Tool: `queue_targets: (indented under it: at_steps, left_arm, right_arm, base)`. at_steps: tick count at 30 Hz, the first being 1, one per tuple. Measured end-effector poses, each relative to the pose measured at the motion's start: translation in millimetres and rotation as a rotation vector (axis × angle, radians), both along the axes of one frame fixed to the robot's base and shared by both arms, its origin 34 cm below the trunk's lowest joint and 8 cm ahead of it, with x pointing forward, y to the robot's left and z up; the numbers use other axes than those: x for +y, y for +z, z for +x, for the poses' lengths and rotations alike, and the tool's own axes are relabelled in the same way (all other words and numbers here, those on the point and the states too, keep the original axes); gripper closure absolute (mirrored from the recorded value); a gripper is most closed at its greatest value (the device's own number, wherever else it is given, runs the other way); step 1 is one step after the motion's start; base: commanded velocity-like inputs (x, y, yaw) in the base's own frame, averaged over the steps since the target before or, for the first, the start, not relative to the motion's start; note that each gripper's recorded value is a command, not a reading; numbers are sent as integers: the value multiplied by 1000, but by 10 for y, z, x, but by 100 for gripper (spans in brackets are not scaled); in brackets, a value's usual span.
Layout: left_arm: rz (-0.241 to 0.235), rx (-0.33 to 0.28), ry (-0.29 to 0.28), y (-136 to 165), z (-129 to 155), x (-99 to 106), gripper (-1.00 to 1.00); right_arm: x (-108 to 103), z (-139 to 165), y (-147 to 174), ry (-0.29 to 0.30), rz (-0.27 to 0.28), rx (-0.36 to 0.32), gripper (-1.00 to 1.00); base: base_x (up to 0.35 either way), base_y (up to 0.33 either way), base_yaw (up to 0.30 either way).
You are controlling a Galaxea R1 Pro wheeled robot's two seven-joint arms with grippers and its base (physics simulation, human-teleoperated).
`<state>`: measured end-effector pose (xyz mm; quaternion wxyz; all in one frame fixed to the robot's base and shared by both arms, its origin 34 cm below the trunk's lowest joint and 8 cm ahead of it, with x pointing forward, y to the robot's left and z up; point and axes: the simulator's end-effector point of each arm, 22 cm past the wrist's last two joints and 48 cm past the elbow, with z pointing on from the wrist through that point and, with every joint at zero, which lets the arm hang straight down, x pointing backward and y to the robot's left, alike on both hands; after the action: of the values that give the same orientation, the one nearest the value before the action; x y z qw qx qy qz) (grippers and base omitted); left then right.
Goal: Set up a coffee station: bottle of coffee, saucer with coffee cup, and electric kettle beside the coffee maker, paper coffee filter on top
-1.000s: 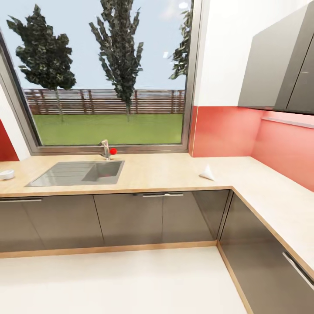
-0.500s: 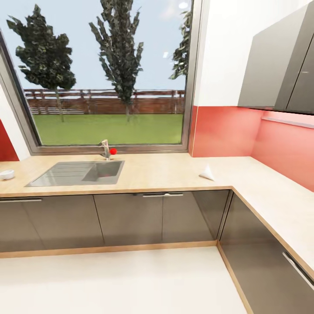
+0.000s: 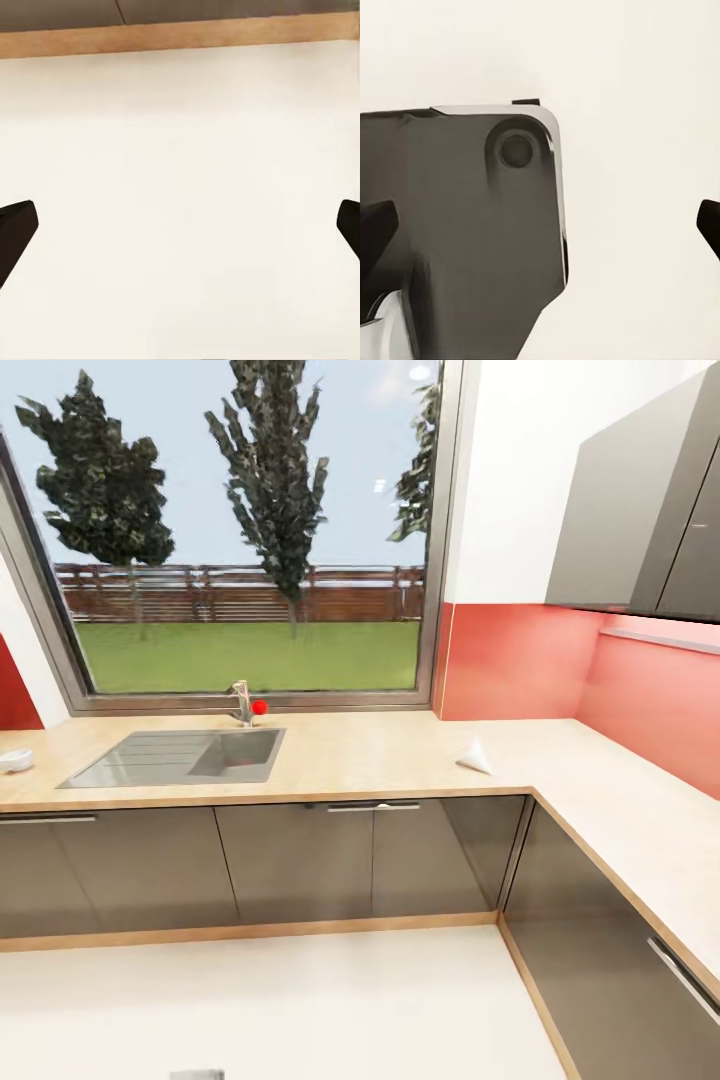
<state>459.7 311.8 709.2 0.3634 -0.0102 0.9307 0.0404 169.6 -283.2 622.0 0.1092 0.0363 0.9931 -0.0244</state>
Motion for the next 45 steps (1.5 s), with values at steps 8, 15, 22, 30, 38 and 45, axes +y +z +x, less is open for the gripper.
queue_targets:
  at_steps: [8,15,22,30,38,45]
  left_arm:
    - [-206,-477,-313,2291,2662,-914,-100]
    - [-324,-430,-520,3174,3169,-1469,-100]
    - [-333,-364,-640,4076,3515,-1855,-100]
    - [-362,-316,-797,4152,3303,-1941,-100]
    - [-279,-280,-823,4068,3276,-1732,-100]
    - [-280,-279,-826,4068,3273,-1759,-100]
  right_arm:
    - [-72,9,5,-35,-7,-5,-100]
    - [-70,9,5,-33,-7,-5,-100]
    - [-69,2,4,-33,-7,-4,-100]
    - [-66,0,4,-30,-6,-3,-100]
    - [-25,-56,-3,-12,3,11,-100]
    - [-32,-52,-3,-15,3,10,-100]
  base:
    - [0,0,-30]
    - [0,0,0]
    - [0,0,0]
    - [0,0,0]
    - [211,54,0]
    - [303,181,-125]
